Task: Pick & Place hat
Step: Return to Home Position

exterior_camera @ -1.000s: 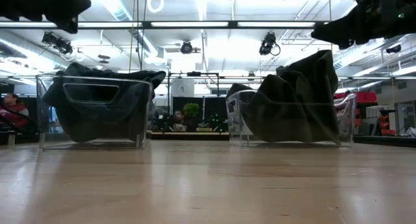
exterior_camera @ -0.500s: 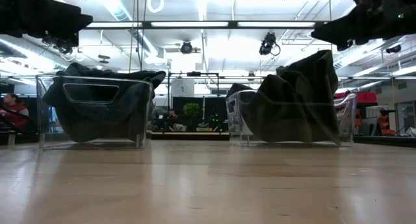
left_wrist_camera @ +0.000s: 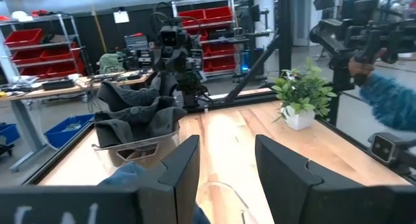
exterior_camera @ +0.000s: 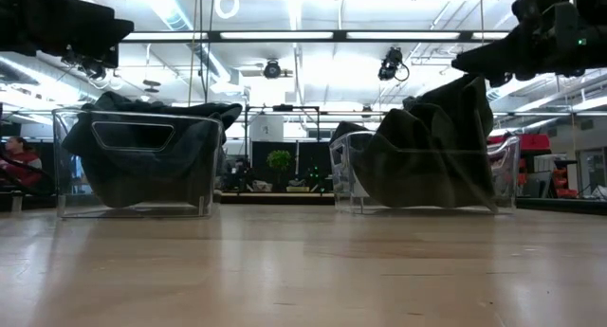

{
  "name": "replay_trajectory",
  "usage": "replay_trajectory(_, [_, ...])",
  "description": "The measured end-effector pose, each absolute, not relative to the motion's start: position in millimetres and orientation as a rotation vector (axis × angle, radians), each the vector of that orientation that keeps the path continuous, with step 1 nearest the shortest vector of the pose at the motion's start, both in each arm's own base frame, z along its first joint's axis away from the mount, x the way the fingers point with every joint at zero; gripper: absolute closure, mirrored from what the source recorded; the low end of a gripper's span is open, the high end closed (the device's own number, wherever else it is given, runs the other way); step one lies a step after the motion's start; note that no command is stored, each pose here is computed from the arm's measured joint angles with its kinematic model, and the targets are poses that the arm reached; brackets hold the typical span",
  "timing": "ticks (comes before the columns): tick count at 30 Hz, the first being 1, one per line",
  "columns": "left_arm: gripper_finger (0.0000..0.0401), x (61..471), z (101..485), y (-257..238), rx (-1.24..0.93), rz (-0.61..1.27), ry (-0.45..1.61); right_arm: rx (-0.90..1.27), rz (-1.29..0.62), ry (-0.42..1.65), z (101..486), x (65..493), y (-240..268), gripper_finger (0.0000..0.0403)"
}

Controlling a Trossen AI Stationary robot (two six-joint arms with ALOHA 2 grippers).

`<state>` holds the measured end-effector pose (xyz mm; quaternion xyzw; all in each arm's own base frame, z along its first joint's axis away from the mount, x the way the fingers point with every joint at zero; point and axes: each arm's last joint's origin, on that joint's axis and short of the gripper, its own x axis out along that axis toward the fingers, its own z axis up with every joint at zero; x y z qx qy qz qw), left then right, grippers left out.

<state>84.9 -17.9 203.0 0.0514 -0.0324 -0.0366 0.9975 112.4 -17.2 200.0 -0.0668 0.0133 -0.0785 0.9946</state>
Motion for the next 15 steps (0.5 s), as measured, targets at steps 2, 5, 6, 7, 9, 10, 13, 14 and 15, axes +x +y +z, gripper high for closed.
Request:
replay_trajectory(2, [0.0247,85.0,203.0,-17.8,0.104,-0.081,-0.065,-0.133,-0.156,0.043,197.2,112.4,-17.3,0.0286])
replay_trajectory(5, [0.0247,85.2,202.4,-17.2,0.106,-0.074,-0.058,-0.121,-0.153,0.064,192.2,112.2,-17.2,0.0286])
replay_trajectory(6, [0.0247,85.2,202.4,-16.9,0.107,-0.071,-0.058,-0.107,-0.154,0.063,189.4,112.4,-17.2,0.0286])
replay_trajectory(7, [0.0247,85.3,202.4,-16.6,0.115,-0.067,-0.058,-0.099,-0.154,0.058,186.4,112.6,-17.2,0.0286])
replay_trajectory(9, [0.0247,85.4,202.4,-15.9,0.146,-0.058,-0.059,-0.085,-0.154,0.052,178.8,112.6,-17.2,0.0286])
replay_trajectory(10, [0.0247,85.5,202.4,-15.5,0.162,-0.051,-0.059,-0.086,-0.155,0.043,175.5,112.7,-17.2,0.0286])
replay_trajectory(13, [0.0247,85.7,202.4,-14.4,0.184,-0.036,-0.057,-0.082,-0.144,0.043,166.4,112.3,-16.9,0.0286])
replay_trajectory(14, [0.0247,85.7,202.3,-14.2,0.184,-0.033,-0.057,-0.079,-0.126,0.042,166.5,112.5,-16.4,0.0286])
replay_trajectory(15, [0.0247,85.8,202.2,-14.1,0.184,-0.032,-0.056,-0.084,-0.099,0.040,166.7,112.5,-15.5,0.0286])
